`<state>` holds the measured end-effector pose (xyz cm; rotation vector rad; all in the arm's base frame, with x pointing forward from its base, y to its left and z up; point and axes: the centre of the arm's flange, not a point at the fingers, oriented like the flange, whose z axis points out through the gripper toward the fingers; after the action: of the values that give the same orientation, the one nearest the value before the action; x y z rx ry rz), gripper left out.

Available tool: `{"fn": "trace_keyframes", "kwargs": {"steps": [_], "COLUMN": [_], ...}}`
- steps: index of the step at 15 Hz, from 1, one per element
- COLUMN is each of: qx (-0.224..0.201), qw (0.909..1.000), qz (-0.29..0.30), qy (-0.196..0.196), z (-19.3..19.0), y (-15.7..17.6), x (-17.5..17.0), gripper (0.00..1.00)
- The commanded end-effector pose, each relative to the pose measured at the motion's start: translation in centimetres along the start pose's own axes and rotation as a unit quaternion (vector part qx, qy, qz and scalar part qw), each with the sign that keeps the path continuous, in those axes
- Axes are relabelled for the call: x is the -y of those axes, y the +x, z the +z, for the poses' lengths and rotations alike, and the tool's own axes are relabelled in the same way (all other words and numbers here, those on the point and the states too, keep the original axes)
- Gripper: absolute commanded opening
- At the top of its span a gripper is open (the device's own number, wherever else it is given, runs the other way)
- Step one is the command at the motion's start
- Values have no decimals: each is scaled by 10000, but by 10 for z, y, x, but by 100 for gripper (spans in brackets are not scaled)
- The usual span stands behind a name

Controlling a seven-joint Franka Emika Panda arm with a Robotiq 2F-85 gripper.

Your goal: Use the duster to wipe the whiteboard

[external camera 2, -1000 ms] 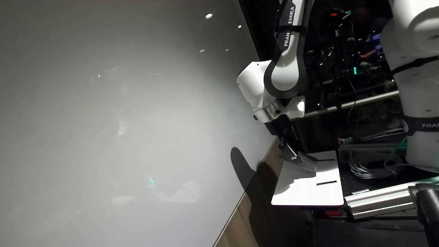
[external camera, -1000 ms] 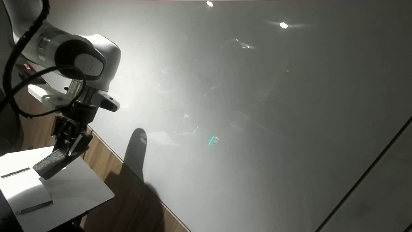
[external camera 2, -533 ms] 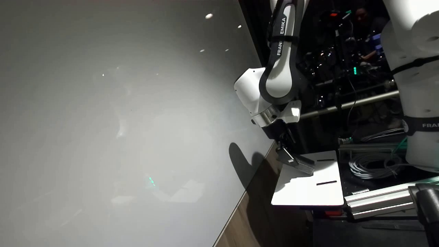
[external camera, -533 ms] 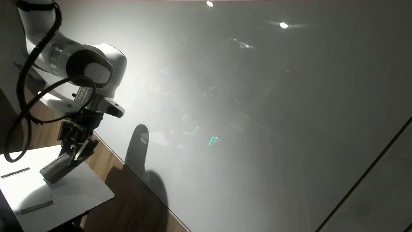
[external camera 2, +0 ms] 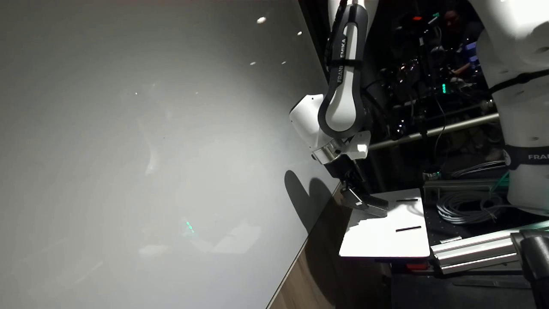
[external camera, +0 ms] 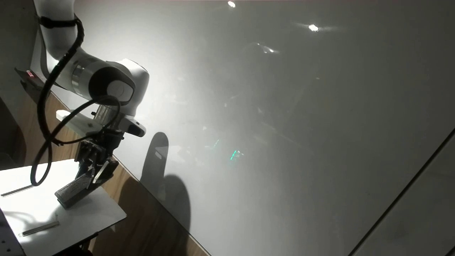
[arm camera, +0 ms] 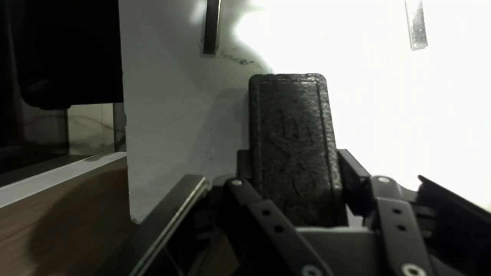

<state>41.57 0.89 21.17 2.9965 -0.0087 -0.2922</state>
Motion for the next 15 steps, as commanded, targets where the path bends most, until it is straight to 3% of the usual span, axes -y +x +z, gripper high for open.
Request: {"fn": "trace_keyframes", "kwargs": {"steps": [1,3,9,12,15], "qx": [120,227,361,197,-200], "qw": [9999,9997,9993,9997,9992], "qz": [13,-39,-89,-101,-178], "qy": [-1,15,20,134,291], "z": [9,15,21,-4,-56], "y": [10,6,4,-2,-18], "x": [4,8,11,9,6], "gripper": [87,100,100,100,100]}}
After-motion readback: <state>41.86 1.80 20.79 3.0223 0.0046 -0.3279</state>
